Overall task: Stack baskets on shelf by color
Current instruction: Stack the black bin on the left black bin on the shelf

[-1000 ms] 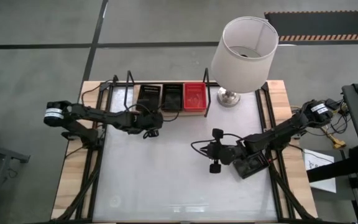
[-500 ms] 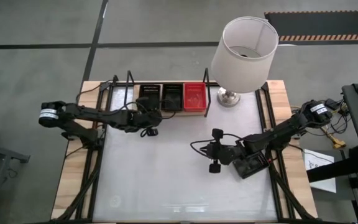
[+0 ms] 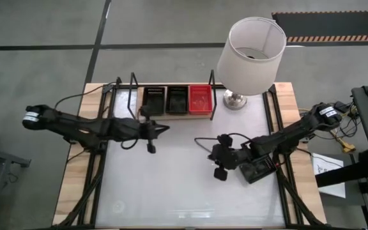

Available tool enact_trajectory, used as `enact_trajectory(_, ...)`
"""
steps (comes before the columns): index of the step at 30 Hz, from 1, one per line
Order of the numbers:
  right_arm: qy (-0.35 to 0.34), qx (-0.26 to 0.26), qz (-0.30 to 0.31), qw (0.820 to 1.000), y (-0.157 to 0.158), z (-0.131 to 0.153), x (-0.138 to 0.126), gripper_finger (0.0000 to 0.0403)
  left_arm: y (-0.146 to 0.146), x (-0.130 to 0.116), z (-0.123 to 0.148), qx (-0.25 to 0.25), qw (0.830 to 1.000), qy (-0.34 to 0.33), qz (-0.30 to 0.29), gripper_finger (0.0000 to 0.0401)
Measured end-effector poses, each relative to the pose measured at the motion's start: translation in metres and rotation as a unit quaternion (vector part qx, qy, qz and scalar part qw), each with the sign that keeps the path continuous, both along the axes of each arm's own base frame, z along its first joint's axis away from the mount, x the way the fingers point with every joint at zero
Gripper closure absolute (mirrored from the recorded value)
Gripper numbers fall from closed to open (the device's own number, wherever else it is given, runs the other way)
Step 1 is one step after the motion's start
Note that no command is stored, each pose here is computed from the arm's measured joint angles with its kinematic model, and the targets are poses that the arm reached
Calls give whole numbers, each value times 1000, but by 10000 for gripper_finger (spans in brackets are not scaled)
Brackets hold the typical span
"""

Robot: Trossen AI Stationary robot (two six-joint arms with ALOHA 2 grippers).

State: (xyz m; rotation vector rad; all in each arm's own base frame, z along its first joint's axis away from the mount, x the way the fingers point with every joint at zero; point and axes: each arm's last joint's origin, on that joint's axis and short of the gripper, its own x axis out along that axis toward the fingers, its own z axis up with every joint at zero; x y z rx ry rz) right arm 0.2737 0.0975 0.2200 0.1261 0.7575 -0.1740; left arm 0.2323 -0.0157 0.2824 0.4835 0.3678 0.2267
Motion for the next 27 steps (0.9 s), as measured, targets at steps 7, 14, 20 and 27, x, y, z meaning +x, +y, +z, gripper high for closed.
enact_trajectory(7,107,233,-34,966,14,26,-3,314,-3,-18,-2,3,998,-66,-23,401)
enact_trajectory(14,298,308,-244,870,22,31,-35,266,-2,-23,-7,0,998,-64,-22,401)
enact_trajectory(20,364,254,-340,829,25,25,-52,257,-2,-24,-11,4,998,-56,-23,401)
enact_trajectory(27,382,208,-350,829,25,-4,-49,256,-2,-24,-11,4,998,-56,-23,401)
